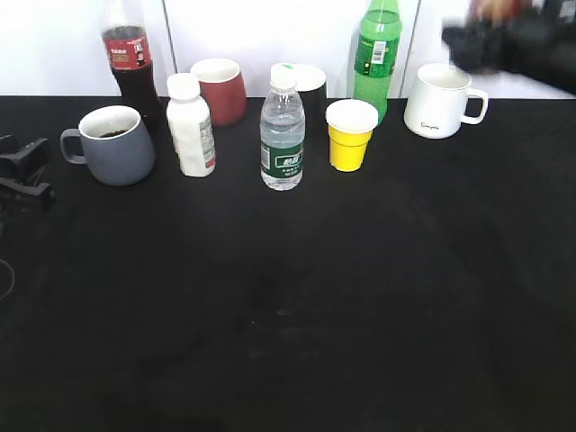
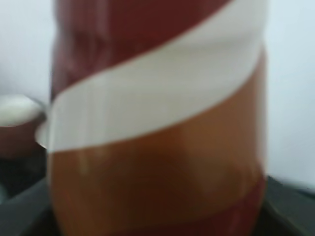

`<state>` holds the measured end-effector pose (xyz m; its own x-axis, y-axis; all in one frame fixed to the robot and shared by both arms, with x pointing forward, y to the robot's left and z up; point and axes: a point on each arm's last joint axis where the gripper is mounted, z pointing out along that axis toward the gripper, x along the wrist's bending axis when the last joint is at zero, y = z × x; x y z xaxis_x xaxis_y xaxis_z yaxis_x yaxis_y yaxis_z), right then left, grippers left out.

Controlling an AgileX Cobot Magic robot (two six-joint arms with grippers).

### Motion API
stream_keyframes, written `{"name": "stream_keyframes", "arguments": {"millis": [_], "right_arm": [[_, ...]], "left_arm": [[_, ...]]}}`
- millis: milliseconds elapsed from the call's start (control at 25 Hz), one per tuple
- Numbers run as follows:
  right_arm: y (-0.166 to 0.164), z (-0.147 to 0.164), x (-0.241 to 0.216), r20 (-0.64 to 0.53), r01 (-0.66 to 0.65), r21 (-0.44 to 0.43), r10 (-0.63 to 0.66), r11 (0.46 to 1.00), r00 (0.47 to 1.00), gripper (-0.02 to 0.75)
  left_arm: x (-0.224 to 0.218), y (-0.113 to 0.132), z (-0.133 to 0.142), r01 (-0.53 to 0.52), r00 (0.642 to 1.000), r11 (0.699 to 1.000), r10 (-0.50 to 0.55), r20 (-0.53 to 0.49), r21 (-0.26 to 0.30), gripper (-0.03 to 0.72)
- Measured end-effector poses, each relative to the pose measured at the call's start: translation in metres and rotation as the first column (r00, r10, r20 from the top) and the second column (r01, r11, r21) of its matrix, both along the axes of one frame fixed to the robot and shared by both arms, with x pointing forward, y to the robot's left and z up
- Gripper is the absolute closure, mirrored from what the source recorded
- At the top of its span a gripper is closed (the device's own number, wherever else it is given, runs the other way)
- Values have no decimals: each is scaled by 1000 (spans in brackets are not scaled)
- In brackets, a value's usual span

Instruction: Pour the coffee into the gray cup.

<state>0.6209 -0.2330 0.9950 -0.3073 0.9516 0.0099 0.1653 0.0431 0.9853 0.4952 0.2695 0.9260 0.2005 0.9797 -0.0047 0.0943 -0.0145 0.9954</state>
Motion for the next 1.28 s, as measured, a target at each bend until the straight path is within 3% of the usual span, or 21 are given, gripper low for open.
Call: {"name": "stream_keyframes", "arguments": {"millis": [240,360,520,680,920,1280], "right_arm": [[-7,-93,23,28,78,-19,-78,997,997,226],[-7,-143,33,-26,96,-32,-97,995,995,226],[-7,-179,51,-55,120,-32,-122,992,991,226],[-5,-183,62,-51,114,-38,-116,993,992,221],[-6,-188,60,-106,112,-57,-117,992,987,137],[-7,-186,43,-112,108,-55,-114,993,987,132]], "left_arm": [[0,0,0,0,1000,1000,0,0,-1,366],[0,0,0,0,1000,1000,0,0,-1,373],[0,0,0,0,1000,1000,0,0,-1,379],[0,0,0,0,1000,1000,0,0,-1,379],[0,-1,0,11,1000,1000,-11,0,2,379],[0,-1,0,12,1000,1000,-12,0,2,379]]}}
